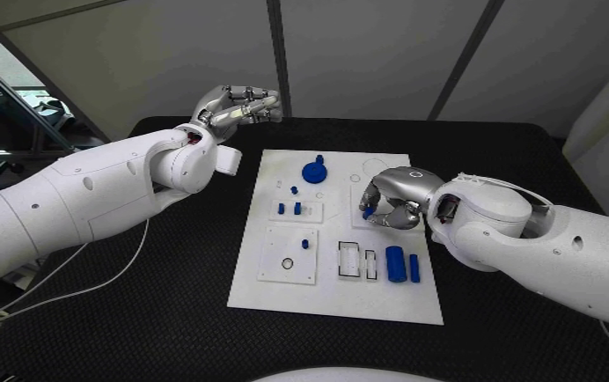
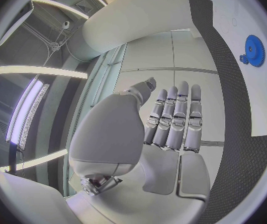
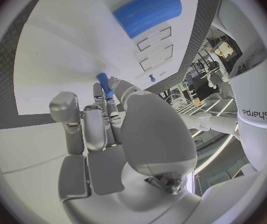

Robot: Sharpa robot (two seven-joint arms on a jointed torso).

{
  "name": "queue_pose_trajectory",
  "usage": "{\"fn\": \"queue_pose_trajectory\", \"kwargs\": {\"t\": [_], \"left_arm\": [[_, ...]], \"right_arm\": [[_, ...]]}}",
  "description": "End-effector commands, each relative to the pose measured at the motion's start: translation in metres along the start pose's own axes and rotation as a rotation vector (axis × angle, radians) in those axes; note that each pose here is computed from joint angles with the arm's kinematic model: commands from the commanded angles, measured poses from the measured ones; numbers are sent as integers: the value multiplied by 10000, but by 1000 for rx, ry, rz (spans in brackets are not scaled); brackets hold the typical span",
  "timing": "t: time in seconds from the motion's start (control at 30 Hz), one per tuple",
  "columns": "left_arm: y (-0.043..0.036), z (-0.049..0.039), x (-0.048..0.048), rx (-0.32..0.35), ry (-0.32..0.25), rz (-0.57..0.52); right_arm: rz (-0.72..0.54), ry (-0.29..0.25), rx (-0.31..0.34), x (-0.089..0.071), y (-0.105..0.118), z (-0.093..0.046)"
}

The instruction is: Assemble the parts on the task board

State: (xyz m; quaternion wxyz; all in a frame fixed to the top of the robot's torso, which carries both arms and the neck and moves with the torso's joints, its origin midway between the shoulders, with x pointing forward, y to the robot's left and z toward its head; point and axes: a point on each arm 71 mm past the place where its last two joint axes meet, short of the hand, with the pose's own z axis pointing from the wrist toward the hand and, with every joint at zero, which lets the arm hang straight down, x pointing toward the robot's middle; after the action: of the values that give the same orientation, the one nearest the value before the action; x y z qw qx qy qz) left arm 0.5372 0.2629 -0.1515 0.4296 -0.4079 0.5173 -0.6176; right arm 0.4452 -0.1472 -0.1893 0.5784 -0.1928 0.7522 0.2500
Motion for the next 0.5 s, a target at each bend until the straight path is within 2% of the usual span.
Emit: {"fn": "queue_pose_trajectory", "kwargs": {"t": [0.03,0.3,0.5], "left_arm": [[-22,2,9,17,9,-9],[-21,-2,6,14,11,-9],[-19,-3,5,12,11,-10]], "right_arm": [[-10,-41,-10,-39,23,0],[-16,-99,-19,-84,46,-14],[-9,-162,-52,-144,132,-90]]}}
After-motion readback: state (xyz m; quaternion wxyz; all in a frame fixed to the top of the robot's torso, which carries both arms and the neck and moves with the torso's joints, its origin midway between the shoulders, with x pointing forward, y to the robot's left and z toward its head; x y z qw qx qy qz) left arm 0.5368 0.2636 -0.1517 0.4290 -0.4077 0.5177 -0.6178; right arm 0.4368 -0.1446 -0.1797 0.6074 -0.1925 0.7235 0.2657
